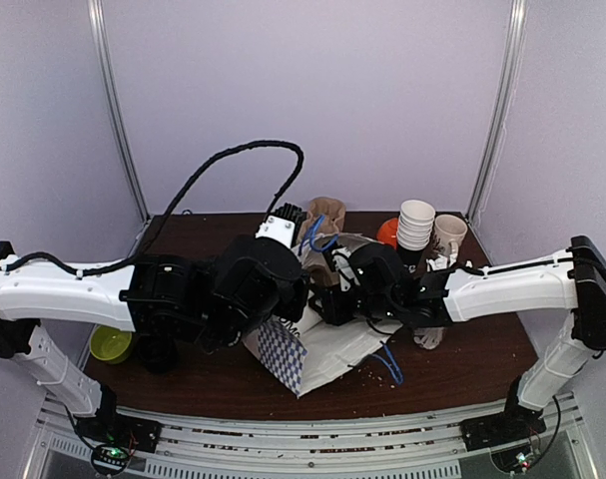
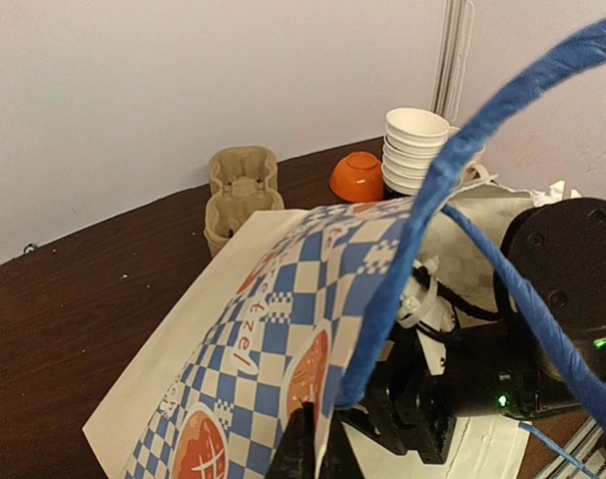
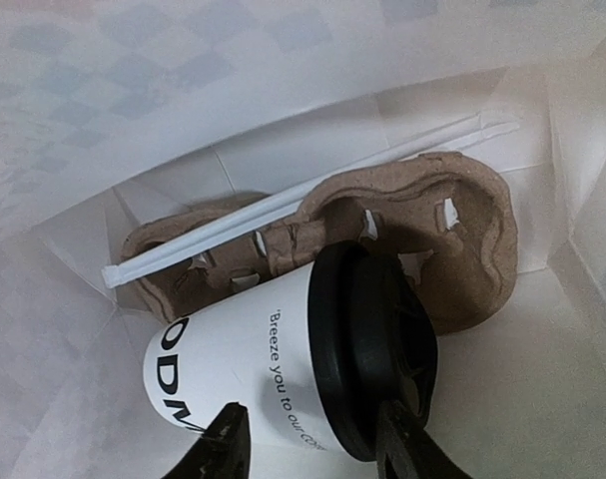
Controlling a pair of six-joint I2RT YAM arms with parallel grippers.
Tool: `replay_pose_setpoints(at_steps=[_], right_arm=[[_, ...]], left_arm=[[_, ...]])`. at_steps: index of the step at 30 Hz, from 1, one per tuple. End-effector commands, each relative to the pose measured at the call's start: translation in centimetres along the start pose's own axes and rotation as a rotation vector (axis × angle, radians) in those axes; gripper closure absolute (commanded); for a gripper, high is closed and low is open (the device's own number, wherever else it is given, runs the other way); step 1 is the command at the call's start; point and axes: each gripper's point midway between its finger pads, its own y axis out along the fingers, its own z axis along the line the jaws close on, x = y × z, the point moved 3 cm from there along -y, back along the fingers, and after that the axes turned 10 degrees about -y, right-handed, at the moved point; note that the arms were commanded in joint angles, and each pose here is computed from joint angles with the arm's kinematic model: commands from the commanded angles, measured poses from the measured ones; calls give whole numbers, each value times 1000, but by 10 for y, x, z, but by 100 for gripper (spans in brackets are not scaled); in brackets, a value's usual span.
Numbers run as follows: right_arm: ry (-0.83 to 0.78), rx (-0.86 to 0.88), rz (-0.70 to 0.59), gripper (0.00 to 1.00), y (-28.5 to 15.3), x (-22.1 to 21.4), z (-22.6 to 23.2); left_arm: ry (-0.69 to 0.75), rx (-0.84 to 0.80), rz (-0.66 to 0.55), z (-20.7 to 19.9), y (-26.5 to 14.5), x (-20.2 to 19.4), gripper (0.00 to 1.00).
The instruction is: Pack the takeout coffee
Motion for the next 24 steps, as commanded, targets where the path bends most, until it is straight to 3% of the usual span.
replay_pose_setpoints(at_steps=[1,3,13,24], right_arm=[[-19,-21,29,52,9,-10,-6],[-16,-26,35,53,10,-14,-8],[3,22,25,80,2,-14,-4],[14,78,9,100,-17,-14,3]], left_arm=[[-76,-41,-40,-2,-10,23,100],[-76,-39,-41,-1,-10,24,100],[-67,-22,-45,0,-9,22,100],[-50,6,-38,0,-4,20,100]])
